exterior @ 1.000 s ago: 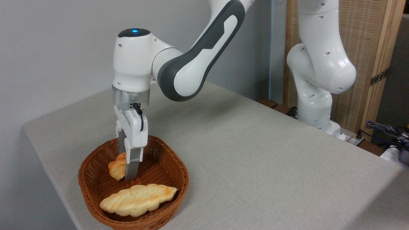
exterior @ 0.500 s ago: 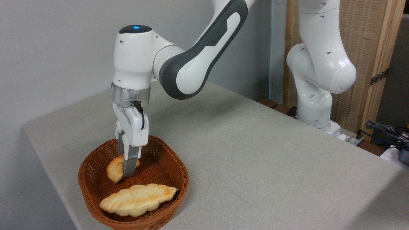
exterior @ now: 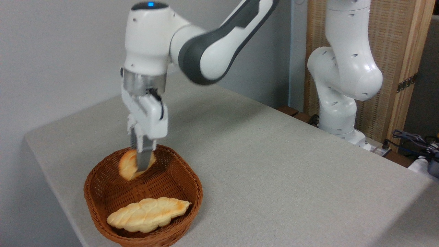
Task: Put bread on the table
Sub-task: 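Lift the bun out of the basket and carry it beside the basket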
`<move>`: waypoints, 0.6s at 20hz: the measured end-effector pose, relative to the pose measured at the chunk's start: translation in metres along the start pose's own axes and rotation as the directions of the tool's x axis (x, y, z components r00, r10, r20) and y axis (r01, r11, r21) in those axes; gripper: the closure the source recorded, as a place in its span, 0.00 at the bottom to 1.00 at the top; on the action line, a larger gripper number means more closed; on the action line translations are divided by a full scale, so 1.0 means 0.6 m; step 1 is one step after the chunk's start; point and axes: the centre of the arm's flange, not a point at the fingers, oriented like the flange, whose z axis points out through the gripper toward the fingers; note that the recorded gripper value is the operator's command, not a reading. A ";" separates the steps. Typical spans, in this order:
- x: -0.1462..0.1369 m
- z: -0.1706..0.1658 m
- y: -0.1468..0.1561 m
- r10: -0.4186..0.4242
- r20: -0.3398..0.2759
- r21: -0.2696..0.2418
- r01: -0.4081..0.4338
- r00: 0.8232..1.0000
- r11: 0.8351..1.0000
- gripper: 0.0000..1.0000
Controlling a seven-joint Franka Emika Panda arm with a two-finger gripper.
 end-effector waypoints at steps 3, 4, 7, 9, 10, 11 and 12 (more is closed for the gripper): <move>-0.051 -0.089 0.006 0.011 0.062 -0.078 -0.006 0.998 0.997 0.75; -0.068 -0.110 0.010 0.025 0.074 -0.101 -0.018 0.997 0.995 0.65; -0.118 -0.131 0.032 0.090 0.086 -0.152 -0.076 0.992 0.985 0.25; -0.136 -0.109 0.059 0.125 0.097 -0.189 -0.106 0.987 0.976 0.18; -0.137 -0.094 0.076 0.144 0.106 -0.210 -0.120 0.984 0.970 0.11; -0.135 -0.079 0.093 0.162 0.115 -0.229 -0.133 0.980 0.964 0.10; -0.131 -0.064 0.110 0.183 0.124 -0.248 -0.148 0.975 0.957 0.06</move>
